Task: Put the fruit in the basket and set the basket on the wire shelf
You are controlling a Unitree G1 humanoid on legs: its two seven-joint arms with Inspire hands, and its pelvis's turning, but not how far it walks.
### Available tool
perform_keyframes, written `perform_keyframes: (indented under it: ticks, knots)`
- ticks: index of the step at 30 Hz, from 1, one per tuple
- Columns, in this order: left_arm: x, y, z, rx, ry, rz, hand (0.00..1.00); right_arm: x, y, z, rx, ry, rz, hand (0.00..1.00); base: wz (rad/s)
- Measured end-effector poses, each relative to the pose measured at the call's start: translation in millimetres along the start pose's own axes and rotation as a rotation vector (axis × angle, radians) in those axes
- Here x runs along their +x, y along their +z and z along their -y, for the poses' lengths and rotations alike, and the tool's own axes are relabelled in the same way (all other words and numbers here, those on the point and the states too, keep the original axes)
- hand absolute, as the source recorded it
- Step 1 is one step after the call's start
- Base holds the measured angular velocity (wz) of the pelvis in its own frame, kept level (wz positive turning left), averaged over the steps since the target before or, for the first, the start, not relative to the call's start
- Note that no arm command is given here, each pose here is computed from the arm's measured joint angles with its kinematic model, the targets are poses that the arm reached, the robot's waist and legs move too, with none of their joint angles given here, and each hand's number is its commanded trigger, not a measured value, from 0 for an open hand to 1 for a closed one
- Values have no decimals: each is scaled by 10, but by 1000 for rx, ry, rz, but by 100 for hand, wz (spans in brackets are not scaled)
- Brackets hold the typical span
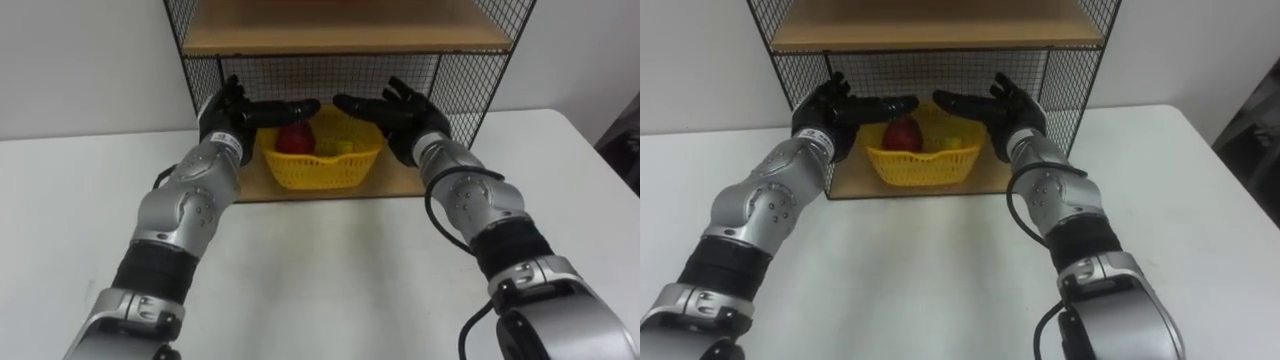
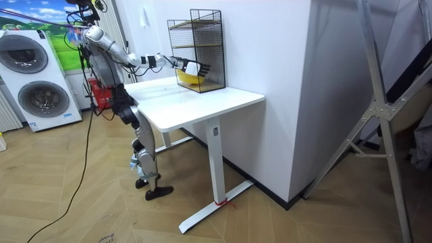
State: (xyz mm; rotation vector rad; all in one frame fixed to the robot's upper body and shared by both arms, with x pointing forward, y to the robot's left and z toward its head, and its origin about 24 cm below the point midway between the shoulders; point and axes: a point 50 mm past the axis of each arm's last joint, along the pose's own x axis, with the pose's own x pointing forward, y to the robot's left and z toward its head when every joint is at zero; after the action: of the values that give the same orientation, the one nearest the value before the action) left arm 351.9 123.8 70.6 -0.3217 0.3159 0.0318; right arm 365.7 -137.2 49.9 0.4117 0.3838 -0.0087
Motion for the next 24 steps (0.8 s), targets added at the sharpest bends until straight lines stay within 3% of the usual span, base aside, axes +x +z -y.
perform_keyframes:
  ticks: [13, 24]
  knots:
    - [-12, -37, -27, 25, -9, -2, 0, -54, -97, 147, -7, -11, -11, 0, 0]
    - [-191, -154, -94, 54, -33, 30, 0, -234, -49, 133, -82, 45, 91, 0, -1]
